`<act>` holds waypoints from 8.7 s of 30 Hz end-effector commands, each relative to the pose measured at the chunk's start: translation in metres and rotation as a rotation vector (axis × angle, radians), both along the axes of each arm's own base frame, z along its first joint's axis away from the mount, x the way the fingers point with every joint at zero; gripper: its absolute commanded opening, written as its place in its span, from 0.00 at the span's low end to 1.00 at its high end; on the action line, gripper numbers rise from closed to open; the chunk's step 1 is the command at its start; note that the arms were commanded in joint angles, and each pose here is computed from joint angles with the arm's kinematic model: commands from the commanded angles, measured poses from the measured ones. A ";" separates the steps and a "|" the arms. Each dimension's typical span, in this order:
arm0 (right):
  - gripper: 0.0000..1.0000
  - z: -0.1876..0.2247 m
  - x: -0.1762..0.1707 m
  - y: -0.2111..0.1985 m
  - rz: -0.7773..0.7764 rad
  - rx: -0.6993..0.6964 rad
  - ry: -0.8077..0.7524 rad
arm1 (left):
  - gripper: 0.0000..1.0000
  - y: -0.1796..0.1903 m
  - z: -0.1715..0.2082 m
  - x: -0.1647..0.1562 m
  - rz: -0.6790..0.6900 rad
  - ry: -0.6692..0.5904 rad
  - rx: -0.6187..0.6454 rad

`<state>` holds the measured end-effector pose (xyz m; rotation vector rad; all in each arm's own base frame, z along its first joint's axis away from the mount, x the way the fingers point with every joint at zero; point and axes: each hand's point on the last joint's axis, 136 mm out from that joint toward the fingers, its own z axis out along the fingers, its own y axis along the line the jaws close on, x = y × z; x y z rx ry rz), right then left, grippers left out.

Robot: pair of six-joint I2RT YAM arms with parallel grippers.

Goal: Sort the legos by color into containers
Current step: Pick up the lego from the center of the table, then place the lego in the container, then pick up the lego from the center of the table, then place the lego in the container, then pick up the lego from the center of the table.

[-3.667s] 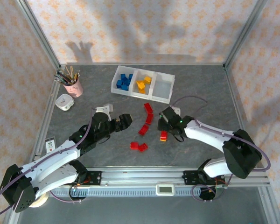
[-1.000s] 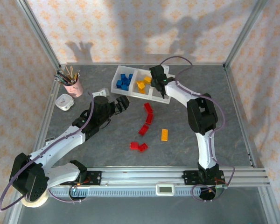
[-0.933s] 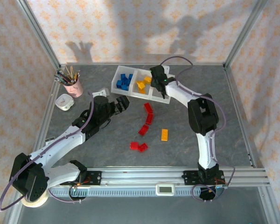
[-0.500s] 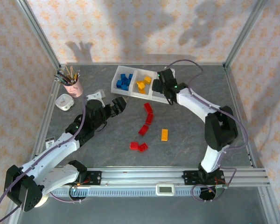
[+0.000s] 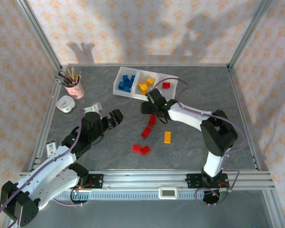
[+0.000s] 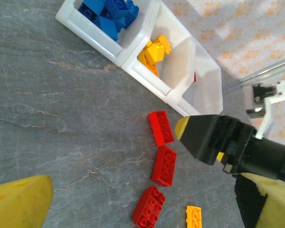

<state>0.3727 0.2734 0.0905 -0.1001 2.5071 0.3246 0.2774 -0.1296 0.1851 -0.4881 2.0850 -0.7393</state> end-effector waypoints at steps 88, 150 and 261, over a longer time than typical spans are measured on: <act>0.63 0.072 0.106 -0.092 -0.284 -0.051 -0.195 | 0.99 -0.048 0.037 0.052 -0.133 -0.056 -0.038; 0.27 -0.011 0.000 -0.014 -0.150 -0.018 -0.059 | 0.99 -0.026 -0.016 0.013 -0.092 0.009 -0.062; 0.26 0.028 0.004 0.007 -0.162 0.020 -0.113 | 0.99 -0.027 0.017 0.022 -0.118 -0.058 -0.005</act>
